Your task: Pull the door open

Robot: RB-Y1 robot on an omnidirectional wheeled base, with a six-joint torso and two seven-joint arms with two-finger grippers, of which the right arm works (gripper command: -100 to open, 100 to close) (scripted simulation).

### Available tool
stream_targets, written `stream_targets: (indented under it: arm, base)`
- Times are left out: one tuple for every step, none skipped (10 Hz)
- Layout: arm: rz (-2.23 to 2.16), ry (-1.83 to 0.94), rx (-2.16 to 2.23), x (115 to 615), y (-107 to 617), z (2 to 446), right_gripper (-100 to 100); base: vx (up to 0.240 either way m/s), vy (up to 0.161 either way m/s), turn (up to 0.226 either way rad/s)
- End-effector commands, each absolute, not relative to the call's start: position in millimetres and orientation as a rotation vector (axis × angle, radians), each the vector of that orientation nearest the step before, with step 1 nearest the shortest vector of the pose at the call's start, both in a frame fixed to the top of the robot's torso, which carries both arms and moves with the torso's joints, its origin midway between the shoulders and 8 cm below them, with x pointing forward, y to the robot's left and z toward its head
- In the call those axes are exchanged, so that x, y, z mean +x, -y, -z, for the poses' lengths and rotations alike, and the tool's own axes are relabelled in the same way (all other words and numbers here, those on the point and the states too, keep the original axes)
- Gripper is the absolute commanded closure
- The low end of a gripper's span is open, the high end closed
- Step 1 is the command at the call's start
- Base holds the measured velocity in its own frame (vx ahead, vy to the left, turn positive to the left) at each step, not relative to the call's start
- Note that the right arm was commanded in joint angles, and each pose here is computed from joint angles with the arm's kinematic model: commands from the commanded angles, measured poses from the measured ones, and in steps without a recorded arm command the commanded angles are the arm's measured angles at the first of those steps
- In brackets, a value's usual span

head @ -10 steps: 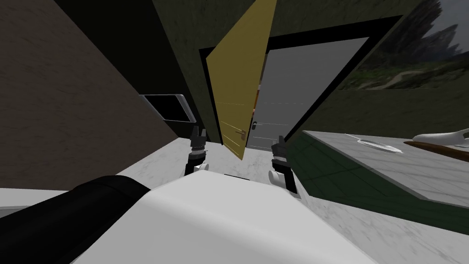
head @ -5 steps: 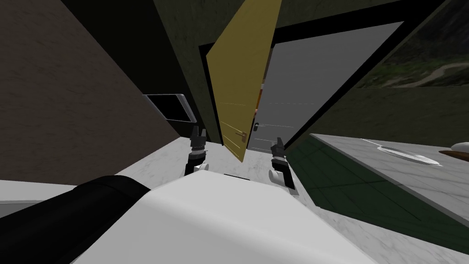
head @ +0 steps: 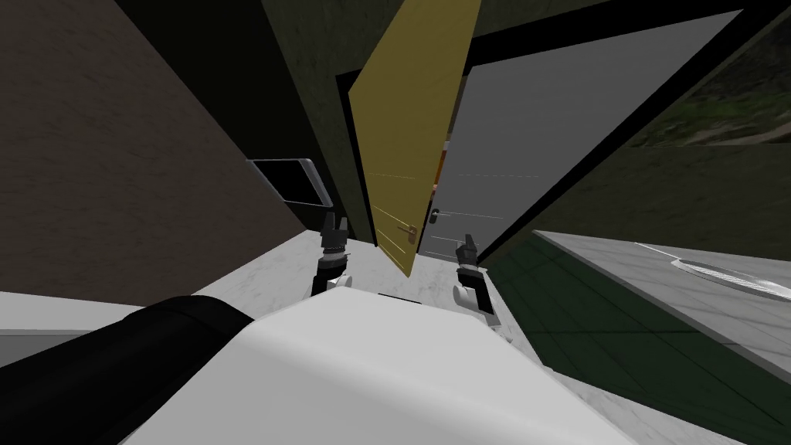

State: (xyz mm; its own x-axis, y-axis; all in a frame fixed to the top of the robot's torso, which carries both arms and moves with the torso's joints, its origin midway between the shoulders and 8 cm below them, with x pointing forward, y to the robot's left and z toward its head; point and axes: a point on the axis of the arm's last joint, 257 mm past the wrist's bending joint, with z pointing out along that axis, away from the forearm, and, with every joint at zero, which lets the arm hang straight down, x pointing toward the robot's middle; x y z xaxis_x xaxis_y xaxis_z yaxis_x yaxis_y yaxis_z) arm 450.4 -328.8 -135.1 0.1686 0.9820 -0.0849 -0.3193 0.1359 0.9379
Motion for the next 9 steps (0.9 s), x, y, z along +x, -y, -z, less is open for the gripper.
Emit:
stream_targets:
  arm:
    - [-1.149,-0.916,0.971,455.4,334.0,143.9,-100]
    - [-1.144,-0.922,0.983,458.1,337.1,150.0,-100]
    - [-1.139,-0.928,0.996,460.6,340.2,156.2,-100]
    - [-1.133,-0.934,1.008,463.1,343.3,162.2,-100]
    - [-1.128,-0.940,1.021,465.5,346.5,168.3,-100]
    - [-1.122,-0.945,1.034,467.9,349.7,174.3,-100]
    - [-1.117,-0.950,1.046,470.1,352.7,180.1,-100]
    - [-1.111,-0.955,1.059,472.2,355.8,185.9,-100]
    - [-1.106,-0.959,1.072,474.2,358.9,191.7,-100]
  base:
    - [0.095,-0.031,0.073]
    - [0.086,-0.047,0.052]
    - [0.092,-0.041,0.076]
    - [0.088,-0.027,0.078]
    - [0.097,-0.030,0.062]
    - [0.097,-0.041,0.066]
    - [0.096,-0.046,0.077]
    - [0.090,-0.035,0.068]
    - [0.106,-0.051,0.057]
